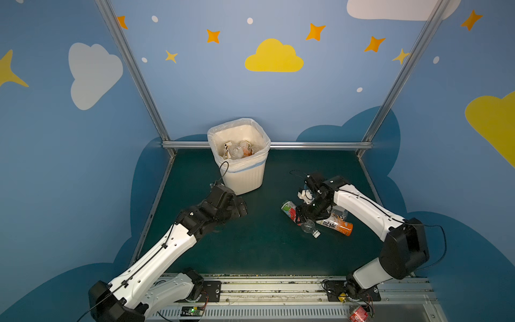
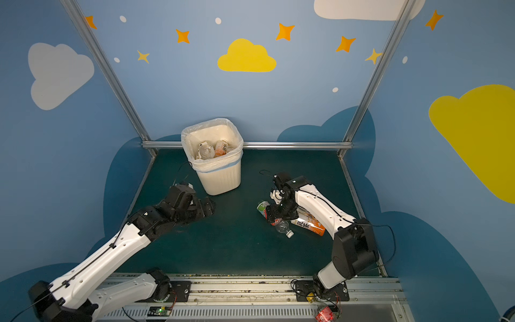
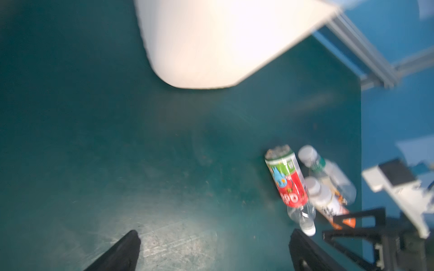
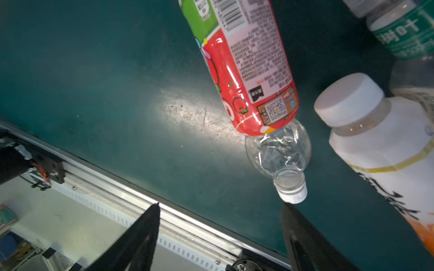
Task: Throw the plastic bottles in the bin
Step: Pick up the plastic bottle from the center of the table.
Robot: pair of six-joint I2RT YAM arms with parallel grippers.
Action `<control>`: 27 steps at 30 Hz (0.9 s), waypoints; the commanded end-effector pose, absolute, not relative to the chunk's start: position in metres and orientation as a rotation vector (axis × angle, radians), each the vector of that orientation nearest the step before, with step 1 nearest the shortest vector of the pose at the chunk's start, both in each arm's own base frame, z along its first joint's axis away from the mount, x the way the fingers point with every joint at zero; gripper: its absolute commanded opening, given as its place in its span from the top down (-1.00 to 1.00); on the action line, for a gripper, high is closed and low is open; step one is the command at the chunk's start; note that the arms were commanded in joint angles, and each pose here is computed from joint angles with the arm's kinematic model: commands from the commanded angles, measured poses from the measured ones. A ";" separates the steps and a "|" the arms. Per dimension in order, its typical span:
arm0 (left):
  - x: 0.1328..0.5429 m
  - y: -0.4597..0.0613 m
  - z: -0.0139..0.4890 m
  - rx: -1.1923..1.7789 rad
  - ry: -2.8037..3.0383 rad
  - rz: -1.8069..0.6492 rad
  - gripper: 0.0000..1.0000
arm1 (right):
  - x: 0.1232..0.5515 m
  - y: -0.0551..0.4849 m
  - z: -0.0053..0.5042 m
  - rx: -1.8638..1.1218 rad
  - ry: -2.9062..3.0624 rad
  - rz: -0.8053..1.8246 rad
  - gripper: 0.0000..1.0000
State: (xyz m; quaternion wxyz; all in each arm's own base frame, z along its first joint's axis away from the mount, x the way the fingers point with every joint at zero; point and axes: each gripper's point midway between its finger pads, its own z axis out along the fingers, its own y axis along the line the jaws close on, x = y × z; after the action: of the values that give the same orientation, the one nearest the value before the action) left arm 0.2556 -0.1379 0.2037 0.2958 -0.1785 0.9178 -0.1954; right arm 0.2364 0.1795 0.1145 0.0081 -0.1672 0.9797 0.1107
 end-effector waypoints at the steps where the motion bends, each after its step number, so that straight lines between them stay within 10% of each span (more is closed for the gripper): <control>1: 0.247 -0.110 0.197 -0.555 2.472 -0.385 -0.99 | 0.245 0.176 0.102 -0.557 3.056 0.252 -0.67; 8: 0.233 -0.069 0.196 -0.506 2.556 -0.036 -0.99 | 0.261 0.177 0.087 -0.595 3.055 0.174 -0.67; 27: 0.244 -0.080 0.207 -0.417 2.577 -0.102 -0.99 | 0.295 0.193 0.048 -0.660 3.094 0.072 -0.66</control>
State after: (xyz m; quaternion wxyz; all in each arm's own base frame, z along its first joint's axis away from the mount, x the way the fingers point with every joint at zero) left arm 0.2412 -0.0784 0.1986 0.2543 -0.1630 0.9528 -0.0316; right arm 0.2893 0.1910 0.0467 -0.0153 -0.2013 0.9789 0.0307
